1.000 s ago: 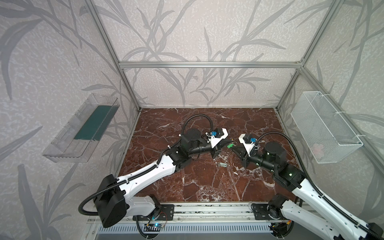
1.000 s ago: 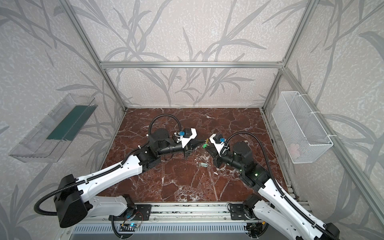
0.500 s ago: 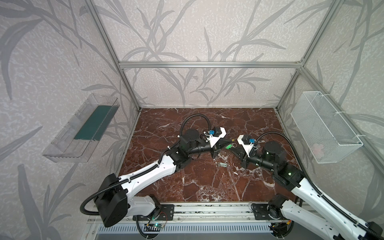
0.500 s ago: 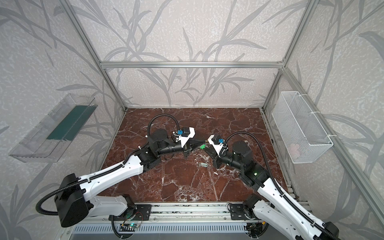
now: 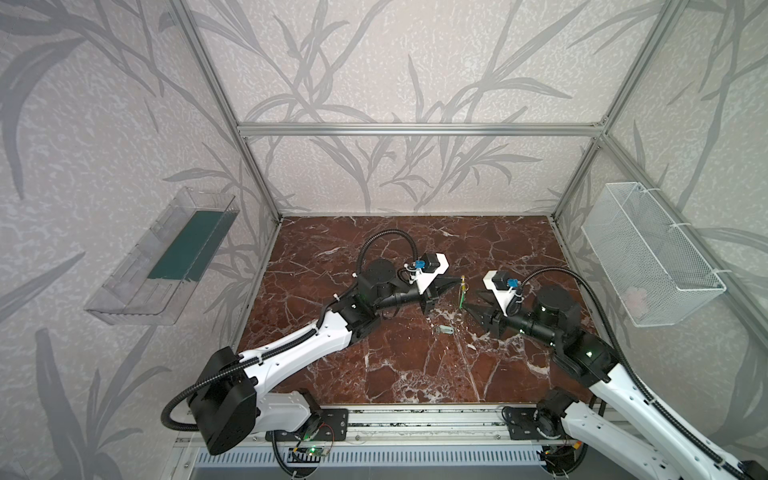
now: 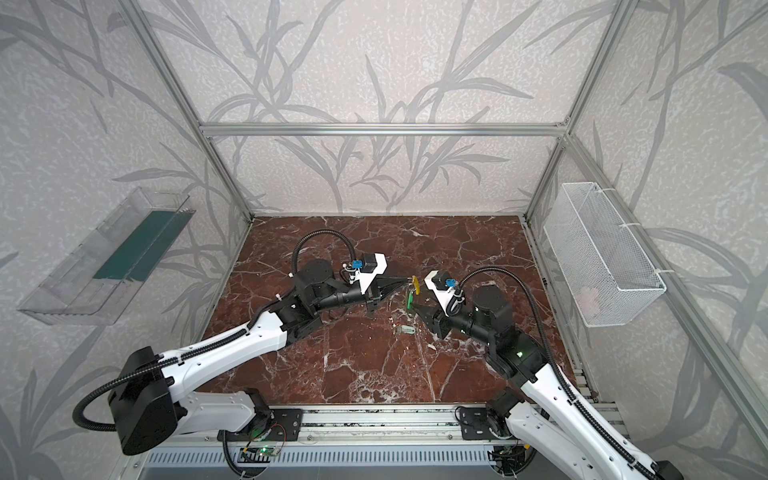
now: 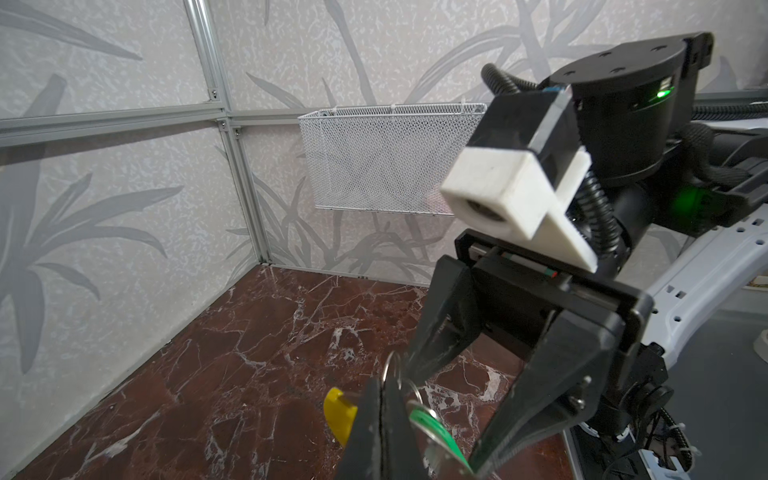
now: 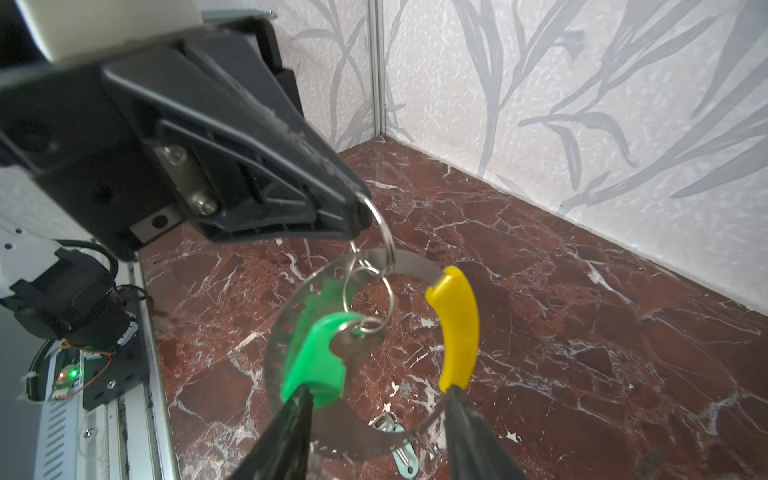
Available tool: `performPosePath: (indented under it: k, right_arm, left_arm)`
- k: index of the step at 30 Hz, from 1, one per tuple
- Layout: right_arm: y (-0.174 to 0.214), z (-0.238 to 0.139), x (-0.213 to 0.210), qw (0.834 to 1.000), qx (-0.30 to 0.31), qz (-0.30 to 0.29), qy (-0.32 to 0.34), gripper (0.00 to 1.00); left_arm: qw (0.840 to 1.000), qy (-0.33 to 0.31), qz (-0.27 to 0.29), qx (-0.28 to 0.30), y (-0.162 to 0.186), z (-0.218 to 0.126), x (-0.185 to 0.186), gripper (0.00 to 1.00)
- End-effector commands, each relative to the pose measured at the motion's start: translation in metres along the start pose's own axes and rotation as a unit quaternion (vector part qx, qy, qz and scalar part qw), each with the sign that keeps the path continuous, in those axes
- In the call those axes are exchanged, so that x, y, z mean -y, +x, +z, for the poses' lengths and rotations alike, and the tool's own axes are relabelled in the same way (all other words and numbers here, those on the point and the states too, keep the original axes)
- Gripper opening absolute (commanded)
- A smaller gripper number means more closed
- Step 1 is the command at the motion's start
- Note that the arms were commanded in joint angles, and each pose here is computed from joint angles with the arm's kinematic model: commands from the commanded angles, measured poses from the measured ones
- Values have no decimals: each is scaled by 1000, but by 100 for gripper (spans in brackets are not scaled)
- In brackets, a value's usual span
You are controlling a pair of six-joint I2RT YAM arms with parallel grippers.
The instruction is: Put the keys on the keyring
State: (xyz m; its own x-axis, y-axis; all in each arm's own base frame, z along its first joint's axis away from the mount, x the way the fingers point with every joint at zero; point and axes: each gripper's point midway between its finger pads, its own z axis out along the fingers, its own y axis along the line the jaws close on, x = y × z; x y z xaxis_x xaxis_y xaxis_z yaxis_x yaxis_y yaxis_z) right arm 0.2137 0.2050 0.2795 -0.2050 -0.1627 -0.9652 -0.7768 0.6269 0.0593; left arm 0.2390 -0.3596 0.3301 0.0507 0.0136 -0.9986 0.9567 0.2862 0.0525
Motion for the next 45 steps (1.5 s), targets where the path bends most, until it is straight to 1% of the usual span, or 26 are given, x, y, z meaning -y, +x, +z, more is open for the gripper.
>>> performPosePath:
  k: [1,7,11,14,20,24,27,30,33,35,37,39,42,45]
  right_arm:
    - [-6,0,0,1000,15,-2,12,52]
    - [-10,14,-10,1000,6,-26,9,46]
    - [-18,17,-1,999,25,-26,36,42]
    - [-20,18,2,998,24,-33,48,38]
    - [-17,9,-7,997,47,-52,29,37]
    - [-12,4,-1,996,43,-53,49,37]
    - [-11,4,-4,997,43,-57,38,37]
    - [-14,4,-2,996,52,-53,46,37]
    - [-20,-2,-5,995,73,-59,41,37]
    - [-23,-9,2,992,95,-58,64,37]
    - [-20,-13,5,991,88,-62,77,36]
    - [-13,-9,7,993,62,-60,79,36]
    - [-10,0,4,995,40,-60,64,36]
    - [-14,9,0,996,41,-60,50,36]
  left_arm:
    - [999,-28,29,25,-24,-4,-6,0]
    - [998,-43,47,18,-24,-2,-6,0]
    - [997,-46,54,15,-24,-2,-4,0]
    - [997,-46,56,17,-25,-4,-3,0]
    - [997,-51,59,19,-29,-6,-4,0]
    - [997,-47,61,18,-29,-5,-2,0]
    - [997,-47,61,14,-28,-4,-2,0]
    - [997,-45,63,14,-27,-4,-2,0]
    - [997,-46,63,14,-27,-4,-2,0]
    - [997,-47,63,14,-27,-4,-2,0]
    - [997,-48,64,16,-28,-4,-2,0]
    - [997,-48,64,16,-29,-4,-2,0]
    - [997,-45,64,18,-30,-3,-1,0]
    - [997,-46,64,17,-30,-2,-2,0]
